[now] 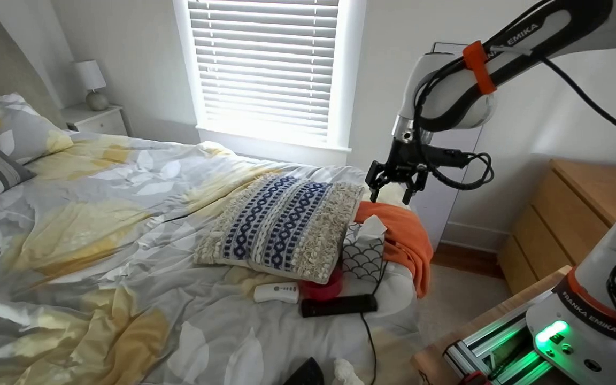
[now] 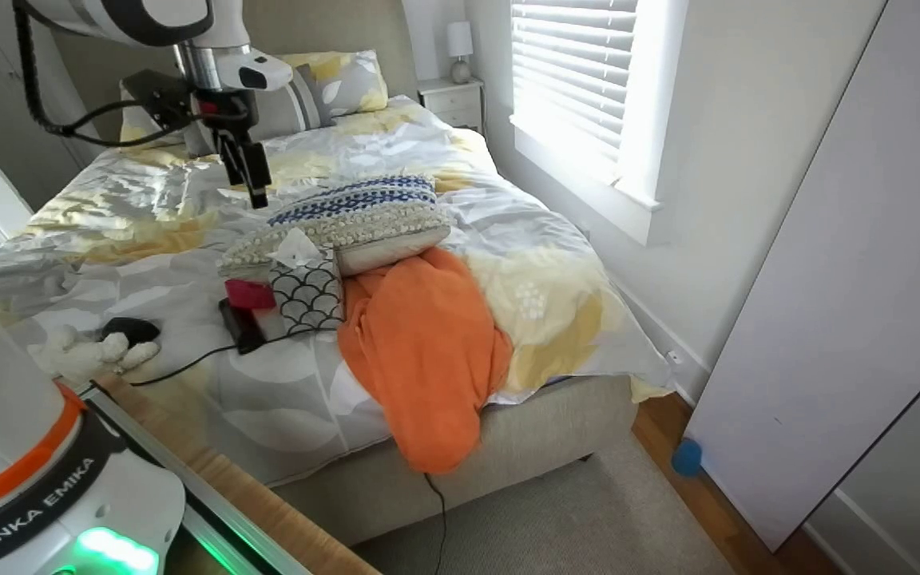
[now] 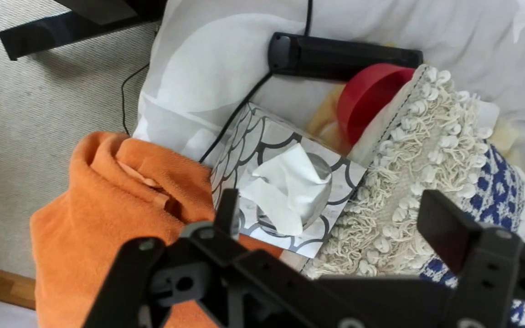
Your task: Pull out a tissue from the box, then place it on the pillow
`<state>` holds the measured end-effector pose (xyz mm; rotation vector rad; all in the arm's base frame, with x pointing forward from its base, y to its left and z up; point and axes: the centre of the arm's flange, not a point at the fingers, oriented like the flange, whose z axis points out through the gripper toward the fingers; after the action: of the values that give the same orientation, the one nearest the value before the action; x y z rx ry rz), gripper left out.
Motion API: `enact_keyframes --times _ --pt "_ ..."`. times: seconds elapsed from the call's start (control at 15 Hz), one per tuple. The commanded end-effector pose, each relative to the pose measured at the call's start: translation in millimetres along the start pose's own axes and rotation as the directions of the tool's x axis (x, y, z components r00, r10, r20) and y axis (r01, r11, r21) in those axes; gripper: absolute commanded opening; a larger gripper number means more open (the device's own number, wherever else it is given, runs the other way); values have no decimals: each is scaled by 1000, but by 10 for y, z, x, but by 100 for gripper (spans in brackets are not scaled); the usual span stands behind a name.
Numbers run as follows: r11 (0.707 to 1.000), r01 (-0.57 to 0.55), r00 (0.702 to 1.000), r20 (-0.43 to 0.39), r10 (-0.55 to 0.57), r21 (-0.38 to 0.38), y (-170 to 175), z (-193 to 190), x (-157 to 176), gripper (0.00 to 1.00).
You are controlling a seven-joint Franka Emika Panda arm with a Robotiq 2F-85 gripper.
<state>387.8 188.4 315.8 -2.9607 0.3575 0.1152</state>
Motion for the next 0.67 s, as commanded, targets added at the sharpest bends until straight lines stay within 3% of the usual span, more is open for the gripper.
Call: enact_keyframes --times 0.0,0.6 --pt "999 -17 1000 17 16 52 50 405 72 100" --pt "996 -76 996 -42 78 48 209 901 331 98"
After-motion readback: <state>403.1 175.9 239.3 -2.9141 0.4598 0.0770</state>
